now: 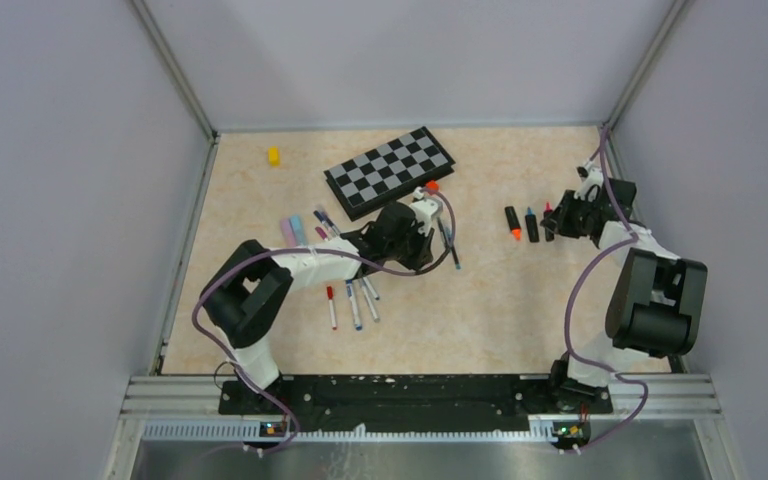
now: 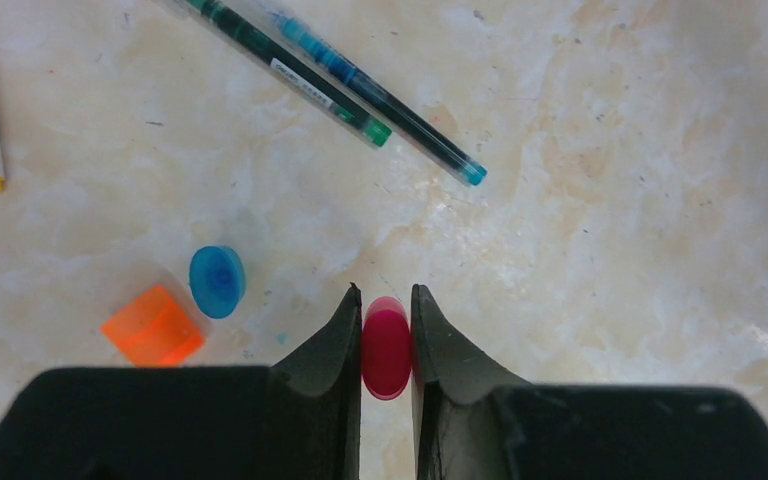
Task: Open the pen caps
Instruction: Place the pen at the center of the board.
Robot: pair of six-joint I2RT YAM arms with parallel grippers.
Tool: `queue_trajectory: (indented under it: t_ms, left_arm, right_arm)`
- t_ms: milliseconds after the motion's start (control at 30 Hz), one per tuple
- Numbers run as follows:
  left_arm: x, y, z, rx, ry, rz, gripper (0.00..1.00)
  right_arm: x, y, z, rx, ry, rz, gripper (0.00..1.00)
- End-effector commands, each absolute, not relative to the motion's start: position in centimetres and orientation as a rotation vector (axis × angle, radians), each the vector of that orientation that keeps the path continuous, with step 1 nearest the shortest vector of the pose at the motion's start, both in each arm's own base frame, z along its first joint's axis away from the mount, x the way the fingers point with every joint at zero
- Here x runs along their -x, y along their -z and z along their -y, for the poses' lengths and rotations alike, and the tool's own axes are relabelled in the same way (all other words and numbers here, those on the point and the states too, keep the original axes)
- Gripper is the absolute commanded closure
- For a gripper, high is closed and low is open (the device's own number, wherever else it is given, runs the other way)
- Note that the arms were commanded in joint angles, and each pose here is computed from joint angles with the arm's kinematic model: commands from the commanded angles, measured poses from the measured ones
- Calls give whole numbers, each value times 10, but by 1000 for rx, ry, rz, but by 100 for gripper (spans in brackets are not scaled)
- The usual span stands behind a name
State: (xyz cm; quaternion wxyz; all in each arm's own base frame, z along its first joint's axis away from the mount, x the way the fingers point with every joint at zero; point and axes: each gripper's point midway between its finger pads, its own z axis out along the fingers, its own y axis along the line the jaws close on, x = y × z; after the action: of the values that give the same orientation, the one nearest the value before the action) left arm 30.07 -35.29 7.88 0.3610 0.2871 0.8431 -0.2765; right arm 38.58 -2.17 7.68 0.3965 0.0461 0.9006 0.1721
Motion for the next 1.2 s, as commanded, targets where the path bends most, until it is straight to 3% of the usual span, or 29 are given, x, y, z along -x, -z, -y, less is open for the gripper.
queue_trajectory:
  t_ms: [0,500,1167]
  left_arm:
    - [-320,-78,354,-769,603,-2162,98]
    - [-334,-57,361,-812,534,-2202,90]
    - [-331,-75,365,-808,527,-2162,67]
  right_arm:
    - [-396,-78,29,-150,-447,-2262,100]
    - [-398,-55,33,-208,-477,-2330,94]
    - [-405,-42,39,-229,-468,-2387,72]
